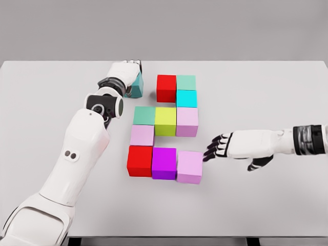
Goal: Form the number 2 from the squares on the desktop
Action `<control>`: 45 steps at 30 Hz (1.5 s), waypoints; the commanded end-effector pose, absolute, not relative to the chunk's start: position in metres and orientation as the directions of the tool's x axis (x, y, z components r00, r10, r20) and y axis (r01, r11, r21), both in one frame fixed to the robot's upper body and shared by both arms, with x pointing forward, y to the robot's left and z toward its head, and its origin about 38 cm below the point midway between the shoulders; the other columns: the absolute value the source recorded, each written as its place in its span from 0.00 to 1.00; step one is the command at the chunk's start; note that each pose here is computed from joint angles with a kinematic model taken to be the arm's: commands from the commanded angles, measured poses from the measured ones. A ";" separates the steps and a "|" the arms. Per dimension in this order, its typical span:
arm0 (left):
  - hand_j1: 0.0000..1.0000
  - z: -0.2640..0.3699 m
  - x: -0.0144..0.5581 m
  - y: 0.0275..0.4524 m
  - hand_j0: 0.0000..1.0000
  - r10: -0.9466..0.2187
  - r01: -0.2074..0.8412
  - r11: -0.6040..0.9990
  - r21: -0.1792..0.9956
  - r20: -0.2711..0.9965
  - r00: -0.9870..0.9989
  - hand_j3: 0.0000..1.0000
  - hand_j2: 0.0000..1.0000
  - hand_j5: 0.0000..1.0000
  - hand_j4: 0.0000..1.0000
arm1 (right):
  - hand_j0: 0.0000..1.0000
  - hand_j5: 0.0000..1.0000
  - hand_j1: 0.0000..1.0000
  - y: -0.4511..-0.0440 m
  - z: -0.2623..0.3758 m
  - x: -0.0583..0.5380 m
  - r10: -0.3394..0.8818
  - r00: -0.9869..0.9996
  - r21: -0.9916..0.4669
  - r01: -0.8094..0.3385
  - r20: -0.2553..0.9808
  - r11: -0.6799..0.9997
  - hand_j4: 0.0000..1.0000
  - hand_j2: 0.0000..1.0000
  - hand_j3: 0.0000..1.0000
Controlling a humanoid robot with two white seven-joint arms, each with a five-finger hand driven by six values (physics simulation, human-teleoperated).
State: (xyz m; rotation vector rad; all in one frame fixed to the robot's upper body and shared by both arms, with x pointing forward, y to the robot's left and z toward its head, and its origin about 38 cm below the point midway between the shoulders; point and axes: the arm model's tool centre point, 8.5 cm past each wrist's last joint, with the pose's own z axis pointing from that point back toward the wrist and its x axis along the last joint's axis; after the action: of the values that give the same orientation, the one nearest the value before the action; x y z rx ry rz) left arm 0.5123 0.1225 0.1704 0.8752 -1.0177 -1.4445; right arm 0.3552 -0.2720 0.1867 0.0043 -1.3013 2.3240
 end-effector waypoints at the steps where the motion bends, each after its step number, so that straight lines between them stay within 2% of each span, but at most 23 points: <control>1: 0.16 0.170 0.512 0.120 0.16 -0.992 0.350 -0.029 0.936 0.015 -0.123 0.16 0.16 0.16 0.16 | 1.00 1.00 1.00 -0.277 0.184 0.360 0.423 -0.875 -0.801 -0.421 0.235 -0.426 1.00 1.00 1.00; 13: 0.15 0.167 0.514 0.124 0.15 -0.995 0.357 -0.038 0.933 -0.002 -0.101 0.15 0.15 0.15 0.15 | 1.00 1.00 1.00 -0.277 0.170 0.350 0.411 -0.885 -0.769 -0.417 0.220 -0.486 1.00 1.00 1.00; 35: 0.16 0.170 0.512 0.111 0.16 -0.993 0.343 -0.065 0.937 -0.026 -0.118 0.16 0.16 0.16 0.16 | 1.00 1.00 1.00 -0.258 0.168 0.355 0.379 -0.902 -0.788 -0.383 0.207 -0.481 1.00 1.00 1.00; 41: 0.16 0.168 0.508 0.099 0.16 -0.987 0.343 -0.088 0.935 -0.036 -0.154 0.16 0.16 0.16 0.16 | 1.00 1.00 1.00 -0.286 0.179 0.381 0.479 -0.861 -0.804 -0.405 0.174 -0.436 1.00 1.00 1.00; 44: 0.16 0.169 0.507 0.099 0.16 -0.987 0.342 -0.088 0.936 -0.036 -0.155 0.16 0.16 0.16 0.16 | 1.00 1.00 1.00 -0.320 0.220 0.405 0.576 -0.809 -0.867 -0.367 0.120 -0.335 1.00 1.00 1.00; 45: 0.16 0.169 0.507 0.099 0.16 -0.987 0.342 -0.088 0.936 -0.036 -0.155 0.16 0.16 0.16 0.16 | 1.00 1.00 1.00 -0.345 0.238 0.413 0.636 -0.759 -0.900 -0.363 0.137 -0.240 1.00 1.00 1.00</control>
State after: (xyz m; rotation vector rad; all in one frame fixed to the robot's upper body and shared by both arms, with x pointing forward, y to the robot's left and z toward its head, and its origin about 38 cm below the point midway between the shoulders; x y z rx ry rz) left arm 0.5076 0.0999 0.1680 0.9048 -1.0068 -1.5061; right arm 0.3930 -0.3174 0.1960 -0.1971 -1.3033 2.1540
